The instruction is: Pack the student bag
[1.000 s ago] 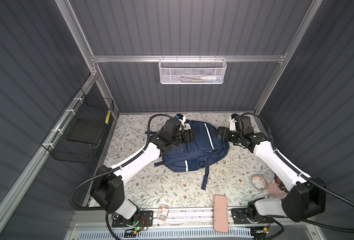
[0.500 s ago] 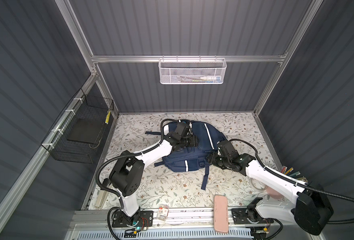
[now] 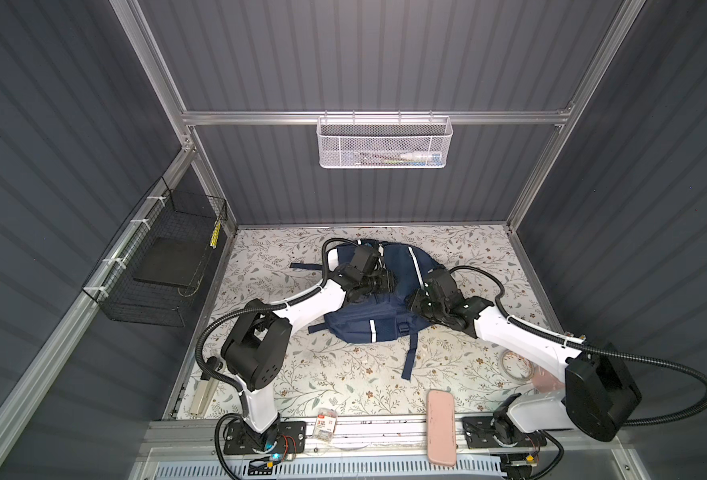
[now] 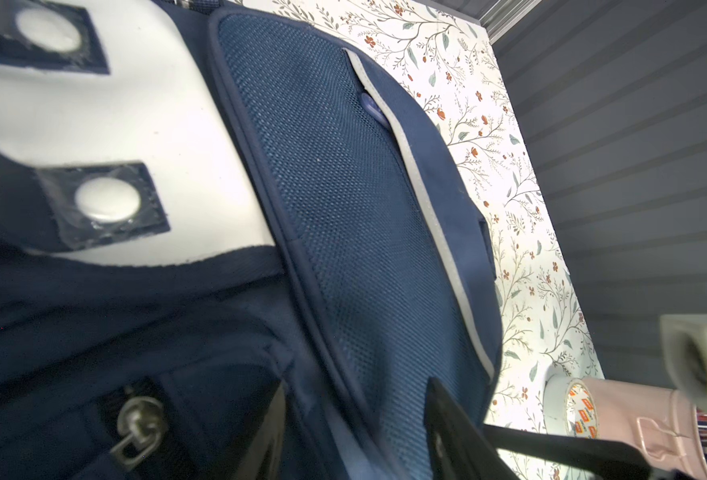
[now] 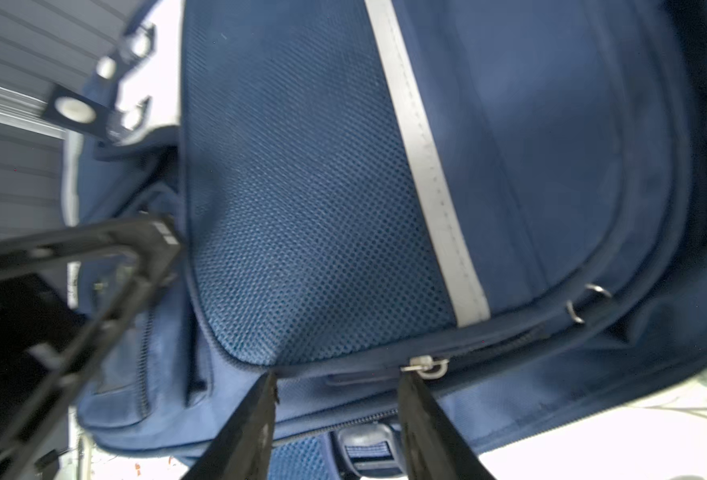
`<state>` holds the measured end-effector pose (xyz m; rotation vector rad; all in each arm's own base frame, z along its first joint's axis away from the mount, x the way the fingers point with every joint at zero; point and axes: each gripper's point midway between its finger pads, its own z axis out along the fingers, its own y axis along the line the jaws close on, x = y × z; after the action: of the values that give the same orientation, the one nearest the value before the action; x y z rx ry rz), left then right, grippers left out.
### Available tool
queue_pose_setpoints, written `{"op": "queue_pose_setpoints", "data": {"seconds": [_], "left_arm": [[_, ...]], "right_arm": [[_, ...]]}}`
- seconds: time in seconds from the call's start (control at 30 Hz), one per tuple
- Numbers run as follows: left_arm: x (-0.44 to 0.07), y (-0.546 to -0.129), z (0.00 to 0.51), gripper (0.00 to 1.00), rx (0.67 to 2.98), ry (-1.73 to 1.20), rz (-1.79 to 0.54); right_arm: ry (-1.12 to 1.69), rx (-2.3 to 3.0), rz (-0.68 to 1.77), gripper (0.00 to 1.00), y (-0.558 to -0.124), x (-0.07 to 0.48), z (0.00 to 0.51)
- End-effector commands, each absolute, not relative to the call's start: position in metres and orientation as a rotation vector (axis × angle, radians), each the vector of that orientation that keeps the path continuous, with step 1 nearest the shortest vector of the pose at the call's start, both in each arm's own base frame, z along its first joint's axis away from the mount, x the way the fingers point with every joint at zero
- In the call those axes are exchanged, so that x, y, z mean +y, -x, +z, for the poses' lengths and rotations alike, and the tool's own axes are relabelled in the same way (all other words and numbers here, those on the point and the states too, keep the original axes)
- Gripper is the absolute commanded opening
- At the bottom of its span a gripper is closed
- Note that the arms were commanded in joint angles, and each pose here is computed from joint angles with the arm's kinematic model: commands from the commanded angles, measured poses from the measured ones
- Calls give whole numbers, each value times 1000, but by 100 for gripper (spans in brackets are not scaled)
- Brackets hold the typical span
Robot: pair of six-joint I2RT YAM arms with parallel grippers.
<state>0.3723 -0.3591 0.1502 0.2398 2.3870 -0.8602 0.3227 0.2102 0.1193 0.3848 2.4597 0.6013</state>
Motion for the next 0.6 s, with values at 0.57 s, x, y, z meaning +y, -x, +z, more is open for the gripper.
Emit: {"op": "queue_pose_setpoints", "data": {"seconds": [0.57], "left_arm": [[-364, -361, 128, 55, 2442, -229, -896]], "right_arm": [[-213, 2394, 216, 68, -332, 194, 116]]}}
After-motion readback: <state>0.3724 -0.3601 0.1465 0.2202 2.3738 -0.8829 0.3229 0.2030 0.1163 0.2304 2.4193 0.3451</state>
